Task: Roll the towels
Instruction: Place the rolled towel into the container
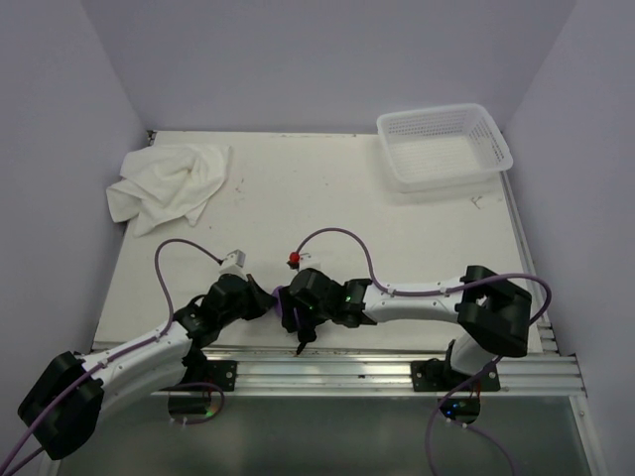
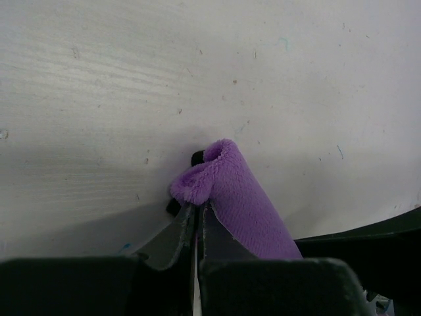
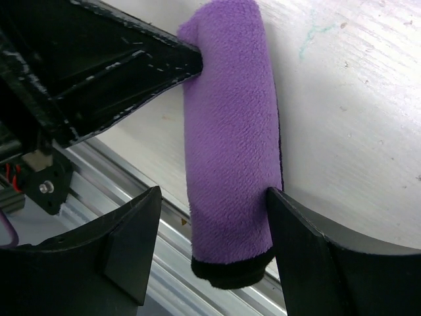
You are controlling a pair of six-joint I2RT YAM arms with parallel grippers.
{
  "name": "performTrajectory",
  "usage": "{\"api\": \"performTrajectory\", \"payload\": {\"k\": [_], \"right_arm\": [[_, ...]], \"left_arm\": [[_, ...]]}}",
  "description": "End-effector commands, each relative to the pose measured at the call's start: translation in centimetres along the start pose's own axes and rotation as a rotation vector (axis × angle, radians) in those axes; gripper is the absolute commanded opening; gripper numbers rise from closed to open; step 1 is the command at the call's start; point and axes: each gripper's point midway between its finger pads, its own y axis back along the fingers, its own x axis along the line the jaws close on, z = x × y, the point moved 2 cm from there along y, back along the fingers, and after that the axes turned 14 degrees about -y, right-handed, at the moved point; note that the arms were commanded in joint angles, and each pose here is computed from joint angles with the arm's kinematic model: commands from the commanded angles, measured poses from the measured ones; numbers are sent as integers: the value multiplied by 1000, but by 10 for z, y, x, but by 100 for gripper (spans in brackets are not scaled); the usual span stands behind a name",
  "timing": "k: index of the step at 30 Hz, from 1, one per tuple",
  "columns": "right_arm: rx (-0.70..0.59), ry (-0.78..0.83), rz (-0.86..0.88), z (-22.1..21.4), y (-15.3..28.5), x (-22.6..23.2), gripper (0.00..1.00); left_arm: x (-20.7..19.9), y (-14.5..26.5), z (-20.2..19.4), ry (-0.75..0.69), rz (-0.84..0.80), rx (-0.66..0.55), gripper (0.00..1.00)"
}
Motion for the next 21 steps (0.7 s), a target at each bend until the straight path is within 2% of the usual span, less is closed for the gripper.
{"api": "performTrajectory", "payload": {"k": [1, 21], "right_arm": [[-26, -20, 2, 10, -3, 7, 68], [25, -95, -15, 2, -32, -12, 66]], "left_arm": [[20, 0, -16, -21, 73, 44, 0], [21, 2, -16, -25, 73, 45, 0]]}}
